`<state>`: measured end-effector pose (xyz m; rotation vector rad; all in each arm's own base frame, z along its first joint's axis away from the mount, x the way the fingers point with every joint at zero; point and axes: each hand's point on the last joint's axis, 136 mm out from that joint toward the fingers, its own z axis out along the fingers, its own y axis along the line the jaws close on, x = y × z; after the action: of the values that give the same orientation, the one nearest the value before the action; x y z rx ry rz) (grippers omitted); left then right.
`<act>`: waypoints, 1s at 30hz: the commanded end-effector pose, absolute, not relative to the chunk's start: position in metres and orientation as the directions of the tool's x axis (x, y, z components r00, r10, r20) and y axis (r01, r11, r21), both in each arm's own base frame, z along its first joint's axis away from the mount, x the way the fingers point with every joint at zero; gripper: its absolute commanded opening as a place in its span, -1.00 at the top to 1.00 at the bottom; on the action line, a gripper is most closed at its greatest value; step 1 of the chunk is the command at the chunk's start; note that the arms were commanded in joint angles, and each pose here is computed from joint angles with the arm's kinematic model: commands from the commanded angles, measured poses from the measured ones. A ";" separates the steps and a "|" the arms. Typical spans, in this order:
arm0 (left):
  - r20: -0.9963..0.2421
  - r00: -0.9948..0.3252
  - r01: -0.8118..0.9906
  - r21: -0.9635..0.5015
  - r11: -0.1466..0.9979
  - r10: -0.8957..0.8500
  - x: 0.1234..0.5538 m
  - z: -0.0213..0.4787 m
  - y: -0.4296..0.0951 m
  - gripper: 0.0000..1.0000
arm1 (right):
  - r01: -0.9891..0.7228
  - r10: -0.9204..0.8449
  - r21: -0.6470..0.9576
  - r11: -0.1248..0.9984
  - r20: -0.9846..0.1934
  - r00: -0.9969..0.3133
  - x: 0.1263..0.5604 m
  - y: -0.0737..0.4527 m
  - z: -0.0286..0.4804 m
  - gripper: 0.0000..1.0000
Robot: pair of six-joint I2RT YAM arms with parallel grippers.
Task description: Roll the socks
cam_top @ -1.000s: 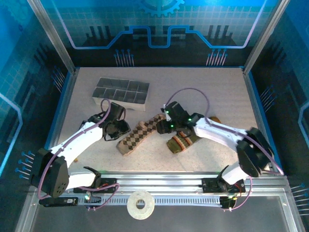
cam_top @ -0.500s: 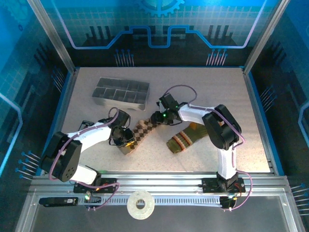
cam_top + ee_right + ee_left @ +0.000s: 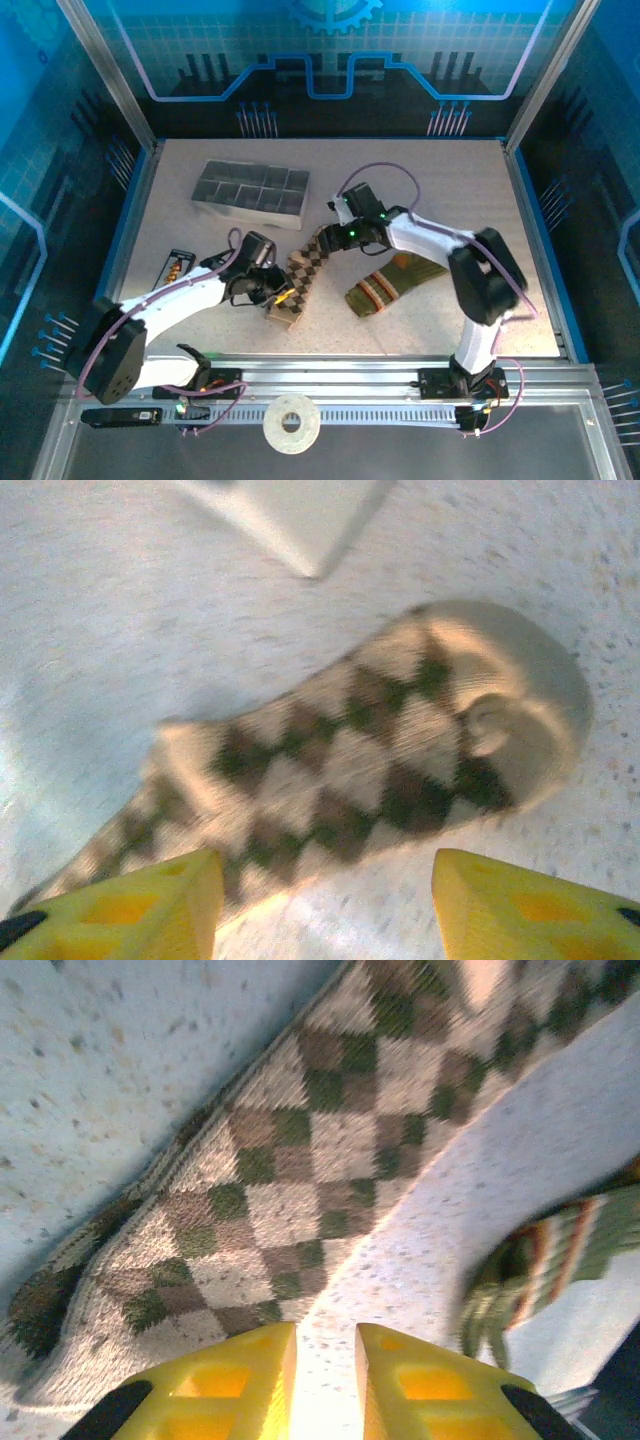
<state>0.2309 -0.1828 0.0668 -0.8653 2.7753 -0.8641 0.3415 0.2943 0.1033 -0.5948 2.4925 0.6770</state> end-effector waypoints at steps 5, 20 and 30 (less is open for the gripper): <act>0.167 -0.751 -0.614 -0.531 0.584 -0.639 0.236 0.070 -0.130 0.57 | -0.915 -0.691 0.002 0.403 -0.655 -0.306 0.220 0.345 0.091 -0.43; 0.196 -0.732 -0.653 -0.477 0.588 -0.653 0.239 0.049 -0.108 0.64 | -0.965 -0.827 -0.126 0.229 -0.548 -0.124 0.164 0.418 0.036 -0.44; 0.164 -0.726 -0.643 -0.507 0.574 -0.668 0.236 0.067 -0.102 0.64 | -0.942 -0.878 -0.142 0.303 -0.426 -0.218 0.181 0.414 -0.004 0.27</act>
<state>0.2444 -0.1033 0.0597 -1.1551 2.7349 -0.8428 0.1723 0.4281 0.0189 -1.6232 2.0687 0.3187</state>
